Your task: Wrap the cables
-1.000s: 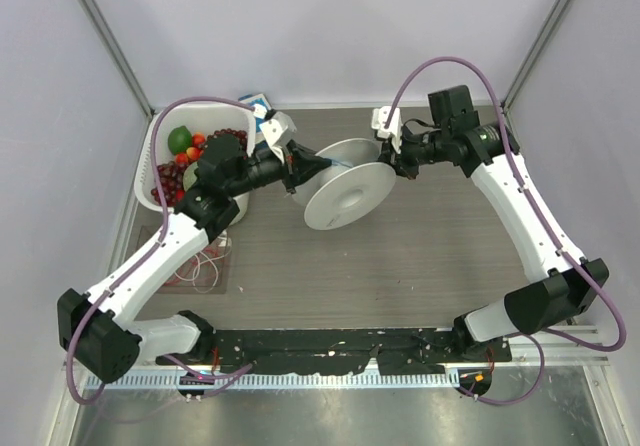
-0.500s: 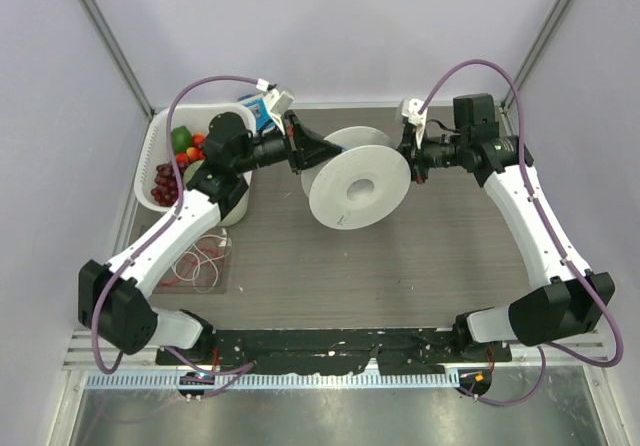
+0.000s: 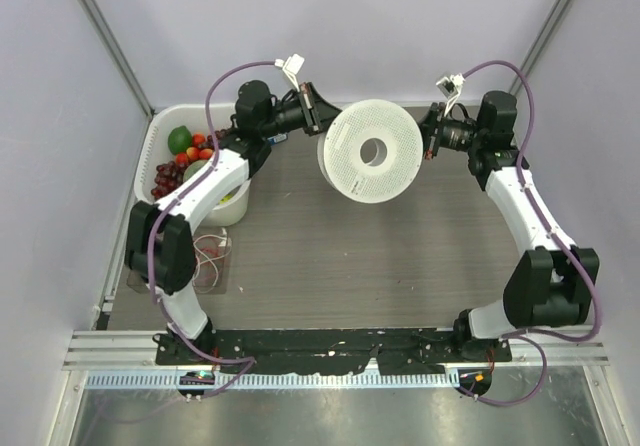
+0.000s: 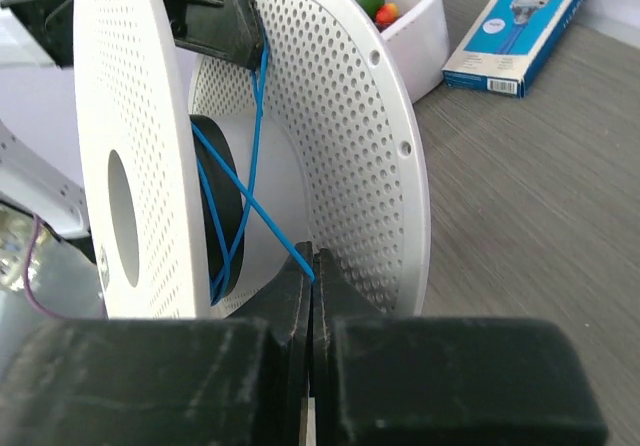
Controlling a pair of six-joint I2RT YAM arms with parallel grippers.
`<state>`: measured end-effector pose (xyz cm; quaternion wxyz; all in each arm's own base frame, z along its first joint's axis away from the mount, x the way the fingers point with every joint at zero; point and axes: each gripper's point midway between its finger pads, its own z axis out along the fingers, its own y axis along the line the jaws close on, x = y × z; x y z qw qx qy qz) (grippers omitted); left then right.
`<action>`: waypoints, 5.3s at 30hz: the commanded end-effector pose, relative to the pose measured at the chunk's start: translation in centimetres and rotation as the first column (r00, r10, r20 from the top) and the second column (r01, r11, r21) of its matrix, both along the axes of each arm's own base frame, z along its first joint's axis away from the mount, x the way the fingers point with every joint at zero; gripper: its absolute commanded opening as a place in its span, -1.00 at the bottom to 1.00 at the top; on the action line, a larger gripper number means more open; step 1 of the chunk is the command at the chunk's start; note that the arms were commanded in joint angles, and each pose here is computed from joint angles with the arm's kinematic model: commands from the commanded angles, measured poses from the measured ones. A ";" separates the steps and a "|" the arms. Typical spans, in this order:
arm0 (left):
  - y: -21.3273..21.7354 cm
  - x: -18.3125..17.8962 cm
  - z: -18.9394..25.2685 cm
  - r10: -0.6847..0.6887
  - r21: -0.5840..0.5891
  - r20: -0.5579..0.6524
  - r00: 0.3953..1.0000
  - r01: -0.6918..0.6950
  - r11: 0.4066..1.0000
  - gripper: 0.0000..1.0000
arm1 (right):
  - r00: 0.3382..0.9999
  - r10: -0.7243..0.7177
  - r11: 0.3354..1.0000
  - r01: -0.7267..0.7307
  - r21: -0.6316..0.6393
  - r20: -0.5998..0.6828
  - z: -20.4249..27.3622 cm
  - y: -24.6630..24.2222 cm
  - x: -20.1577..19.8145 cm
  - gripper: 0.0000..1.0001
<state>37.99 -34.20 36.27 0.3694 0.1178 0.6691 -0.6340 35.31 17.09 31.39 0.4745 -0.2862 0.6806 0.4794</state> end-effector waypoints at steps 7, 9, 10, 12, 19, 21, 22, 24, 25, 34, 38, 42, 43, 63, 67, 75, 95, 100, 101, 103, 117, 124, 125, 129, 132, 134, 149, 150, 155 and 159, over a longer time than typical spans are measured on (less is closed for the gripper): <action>-0.3 11.9 0.3 0.272 -0.100 -0.263 0.926 -0.306 0.947 -1.00 | 0.945 -0.290 0.938 0.313 0.150 -0.152 -2.8 -6.0 11.3 -0.99; -0.9 13.4 -1.2 0.270 -0.095 -0.275 0.923 -0.306 0.947 -1.00 | 0.935 -0.307 0.931 0.333 0.148 -0.177 -3.9 -6.5 12.8 -0.99; -1.4 14.2 -2.2 0.267 -0.092 -0.282 0.921 -0.304 0.948 -1.00 | 0.934 -0.312 0.929 0.339 0.151 -0.176 -4.1 -6.6 13.5 -0.99; -2.0 15.6 -3.5 0.262 -0.102 -0.275 0.925 -0.299 0.949 -1.00 | 0.922 -0.322 0.923 0.356 0.145 -0.213 -6.2 -7.0 15.4 -0.98; -3.5 21.0 -9.1 0.303 -0.098 -0.259 0.917 -0.337 0.936 -1.00 | 0.895 -0.363 0.903 0.406 0.141 -0.258 -10.1 -8.0 21.1 -0.98; -3.9 22.3 -10.7 0.314 -0.092 -0.250 0.916 -0.346 0.934 -1.00 | 0.887 -0.374 0.898 0.419 0.136 -0.271 -11.5 -8.3 22.5 -0.98; -3.9 22.8 -11.3 0.319 -0.090 -0.239 0.917 -0.348 0.933 -1.00 | 0.878 -0.375 0.896 0.426 0.127 -0.296 -13.1 -8.4 23.0 -0.99; -3.8 24.0 -12.9 0.338 -0.083 -0.234 0.912 -0.365 0.928 -1.00 | 0.871 -0.386 0.891 0.438 0.122 -0.305 -14.3 -8.7 24.1 -0.99; -3.9 24.3 -13.8 0.343 -0.078 -0.236 0.909 -0.369 0.926 -1.00 | 0.872 -0.389 0.889 0.440 0.124 -0.298 -14.3 -8.8 24.6 -0.99; -3.5 26.7 -20.1 0.386 -0.057 -0.281 0.879 -0.417 0.907 -1.00 | 0.841 -0.395 0.875 0.467 0.128 -0.369 -19.0 -8.8 26.7 -0.99; -2.7 27.8 -22.1 0.433 -0.035 -0.291 0.853 -0.462 0.886 -0.90 | 0.835 -0.390 0.873 0.470 0.133 -0.389 -19.9 -8.8 27.0 -0.99; -2.1 28.4 -23.9 0.469 0.000 -0.313 0.826 -0.494 0.870 -0.78 | 0.824 -0.396 0.862 0.486 0.145 -0.405 -20.6 -8.9 27.5 -0.99; -1.9 28.5 -24.4 0.475 0.010 -0.319 0.820 -0.499 0.867 -0.70 | 0.818 -0.399 0.859 0.491 0.143 -0.415 -21.1 -9.0 27.6 -0.99; 1.6 30.5 -25.9 0.603 0.090 -0.334 0.725 -0.612 0.786 0.09 | 0.673 -0.544 0.745 0.662 0.082 -0.501 -25.1 -13.1 29.6 -0.99; 1.0 29.9 -24.8 0.564 0.058 -0.312 0.764 -0.578 0.814 0.16 | 0.670 -0.523 0.753 0.653 0.084 -0.527 -25.0 -12.7 29.0 -0.99; 0.3 29.3 -21.9 0.530 0.003 -0.247 0.811 -0.546 0.838 0.27 | 0.618 -0.539 0.733 0.679 0.043 -0.572 -25.6 -14.0 27.5 -0.90; -0.7 27.5 -14.8 0.495 -0.063 -0.108 0.862 -0.502 0.862 0.39 | 0.593 -0.551 0.729 0.684 0.006 -0.586 -23.9 -14.7 25.1 -0.33; -0.5 27.0 -13.3 0.496 -0.060 -0.080 0.865 -0.500 0.864 0.47 | 0.581 -0.588 0.713 0.701 -0.021 -0.562 -22.8 -15.9 24.5 -0.04; -0.4 26.9 -13.4 0.499 -0.056 -0.080 0.863 -0.503 0.862 0.49 | 0.572 -0.594 0.709 0.705 -0.031 -0.566 -22.9 -16.2 24.3 -0.01; -0.2 26.7 -12.7 0.502 -0.054 -0.069 0.862 -0.505 0.861 0.62 | 0.575 -0.610 0.704 0.709 -0.039 -0.546 -21.9 -16.7 23.9 0.07; 1.4 23.5 -7.7 0.506 -0.008 0.022 0.862 -0.506 0.863 0.99 | 0.537 -0.698 0.653 0.749 -0.114 -0.473 -18.0 -20.3 19.3 0.29; 1.6 19.5 -7.1 0.413 0.168 0.064 0.908 -0.418 0.893 0.99 | 0.595 -0.702 0.678 0.727 -0.109 -0.391 -13.5 -20.0 16.3 0.32; 1.4 18.6 -7.0 0.383 0.210 0.061 0.922 -0.387 0.898 0.99 | 0.603 -0.699 0.683 0.722 -0.109 -0.385 -13.0 -19.8 16.0 0.32; 2.3 14.7 -7.9 0.299 0.428 0.052 0.953 -0.292 0.856 0.99 | 0.654 -0.691 0.713 0.686 -0.143 -0.308 -10.6 -19.2 13.8 0.34; 3.8 11.9 -7.5 0.266 0.520 0.056 0.962 -0.256 0.815 0.99 | 0.698 -0.684 0.729 0.662 -0.174 -0.212 -8.0 -18.8 11.8 0.42; 4.5 9.6 -7.0 0.179 0.566 0.073 0.981 -0.189 0.803 0.99 | 0.725 -0.672 0.740 0.645 -0.192 -0.153 -6.3 -18.4 10.4 0.49; 18.5 -0.6 -8.4 0.266 0.878 0.239 0.934 -0.325 0.350 0.99 | 0.781 -0.624 0.661 0.544 -0.517 0.025 -6.8 -13.8 -0.4 0.56; 19.0 -1.2 -8.8 0.269 0.877 0.259 0.928 -0.342 0.337 0.99 | 0.767 -0.641 0.644 0.557 -0.524 0.029 -7.4 -14.1 -0.6 0.56; 21.7 -3.0 -12.0 0.303 0.900 0.286 0.909 -0.363 0.241 0.99 | 0.743 -0.668 0.625 0.587 -0.516 0.037 -10.1 -14.2 -2.5 0.56; 21.7 -3.4 -12.0 0.308 0.896 0.283 0.908 -0.365 0.253 0.99 | 0.737 -0.673 0.621 0.610 -0.492 0.064 -9.1 -14.2 -3.0 0.57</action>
